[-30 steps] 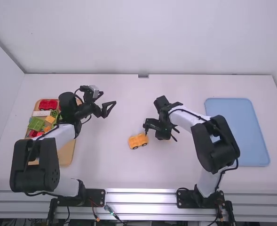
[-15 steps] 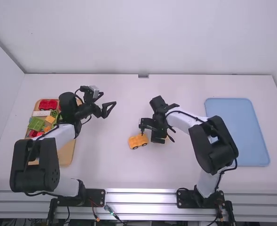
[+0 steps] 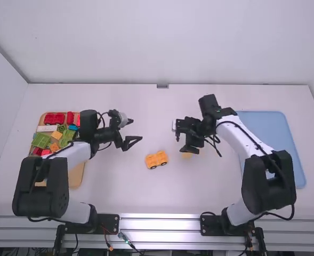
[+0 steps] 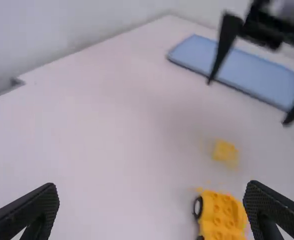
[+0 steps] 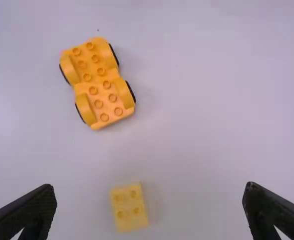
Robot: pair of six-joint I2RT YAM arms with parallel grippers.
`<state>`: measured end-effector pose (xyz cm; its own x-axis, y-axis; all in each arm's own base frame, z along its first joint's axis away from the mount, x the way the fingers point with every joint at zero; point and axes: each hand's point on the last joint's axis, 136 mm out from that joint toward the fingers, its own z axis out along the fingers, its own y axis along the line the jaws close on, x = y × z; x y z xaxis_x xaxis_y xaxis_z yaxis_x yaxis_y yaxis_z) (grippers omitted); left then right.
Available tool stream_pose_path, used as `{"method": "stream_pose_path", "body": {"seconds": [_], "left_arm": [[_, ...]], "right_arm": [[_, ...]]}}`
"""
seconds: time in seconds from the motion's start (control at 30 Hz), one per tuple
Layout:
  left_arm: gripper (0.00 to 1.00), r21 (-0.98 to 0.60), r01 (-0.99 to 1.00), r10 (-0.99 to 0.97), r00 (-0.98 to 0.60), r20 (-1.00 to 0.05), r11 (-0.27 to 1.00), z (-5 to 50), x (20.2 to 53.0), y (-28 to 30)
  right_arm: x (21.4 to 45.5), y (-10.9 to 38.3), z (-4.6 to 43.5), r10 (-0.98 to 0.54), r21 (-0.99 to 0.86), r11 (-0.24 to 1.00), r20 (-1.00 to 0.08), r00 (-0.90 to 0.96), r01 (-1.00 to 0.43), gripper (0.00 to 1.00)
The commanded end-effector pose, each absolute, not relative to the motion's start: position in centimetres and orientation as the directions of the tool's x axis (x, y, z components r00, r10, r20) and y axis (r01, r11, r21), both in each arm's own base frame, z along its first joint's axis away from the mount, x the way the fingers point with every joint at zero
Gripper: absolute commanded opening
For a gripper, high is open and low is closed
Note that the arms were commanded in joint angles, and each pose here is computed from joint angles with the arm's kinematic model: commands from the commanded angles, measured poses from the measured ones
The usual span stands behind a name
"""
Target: Assemble lego blocks to make yellow taxi
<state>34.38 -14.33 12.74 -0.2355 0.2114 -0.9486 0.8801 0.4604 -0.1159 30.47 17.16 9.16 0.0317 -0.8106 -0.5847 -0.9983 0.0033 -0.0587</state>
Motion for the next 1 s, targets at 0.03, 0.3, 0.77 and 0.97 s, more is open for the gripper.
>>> {"method": "stream_pose_path", "body": {"seconds": [0.03,0.3,0.77,0.97], "left_arm": [[0.99,0.035,0.953,0.303,-0.060,-0.951,0.301,11.5,31.5,-17.6],[0.99,0.049,0.966,0.364,-0.048,-0.930,0.252,9.6,29.6,-19.9],[0.99,-0.096,0.950,0.304,-0.189,-0.934,0.296,5.1,30.0,-21.3],[0.99,-0.118,0.950,0.310,-0.210,-0.927,0.290,3.3,29.8,-21.7]], "right_arm": [[28.5,16.8,8.0,-0.636,-0.097,-0.093,-0.760,0.134,-0.991,0.98],[28.7,14.9,3.8,-0.568,-0.067,-0.004,-0.821,0.057,-0.998,0.99],[28.3,15.0,-1.3,-0.552,-0.039,-0.115,-0.828,0.097,-0.993,1.00],[29.5,15.1,-2.0,-0.542,0.008,-0.112,-0.839,0.054,-0.994,0.86]]}}
